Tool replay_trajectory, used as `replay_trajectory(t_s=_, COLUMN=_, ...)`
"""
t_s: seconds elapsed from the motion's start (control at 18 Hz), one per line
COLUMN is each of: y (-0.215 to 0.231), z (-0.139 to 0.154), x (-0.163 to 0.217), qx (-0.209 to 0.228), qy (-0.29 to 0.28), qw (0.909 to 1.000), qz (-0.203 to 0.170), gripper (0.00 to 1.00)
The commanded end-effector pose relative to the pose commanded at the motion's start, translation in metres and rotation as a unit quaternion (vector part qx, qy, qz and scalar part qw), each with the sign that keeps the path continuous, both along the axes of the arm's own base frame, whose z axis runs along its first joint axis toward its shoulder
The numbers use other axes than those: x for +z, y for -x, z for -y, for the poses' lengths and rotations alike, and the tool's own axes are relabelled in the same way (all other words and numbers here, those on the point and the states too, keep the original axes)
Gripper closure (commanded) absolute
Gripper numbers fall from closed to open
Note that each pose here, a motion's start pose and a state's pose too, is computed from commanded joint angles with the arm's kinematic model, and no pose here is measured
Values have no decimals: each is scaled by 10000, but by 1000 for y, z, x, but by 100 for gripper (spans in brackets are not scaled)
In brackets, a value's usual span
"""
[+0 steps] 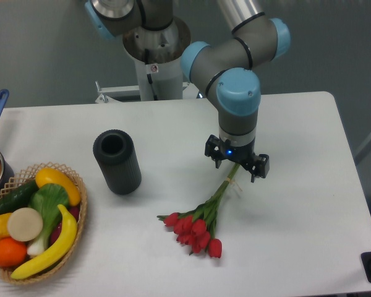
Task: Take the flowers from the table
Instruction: 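Lower the open gripper onto the green stems of the red tulips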
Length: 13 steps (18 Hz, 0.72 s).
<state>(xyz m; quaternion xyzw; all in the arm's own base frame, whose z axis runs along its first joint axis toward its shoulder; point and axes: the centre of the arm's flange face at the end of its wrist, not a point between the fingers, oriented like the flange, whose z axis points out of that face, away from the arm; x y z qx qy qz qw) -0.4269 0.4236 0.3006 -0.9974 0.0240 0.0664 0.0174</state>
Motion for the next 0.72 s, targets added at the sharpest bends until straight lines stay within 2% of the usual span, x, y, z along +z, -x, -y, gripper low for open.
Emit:
replay_trajectory(t_s=0.28, y=-4, z=-3, x=0, qx=-31, qy=-5, qw=10000, qz=-6, gripper=0)
replay_trajectory(t_s=0.72, y=-32, z=-3, x=-38, qx=-150, qy=185, qw=9995, qz=216, gripper=0)
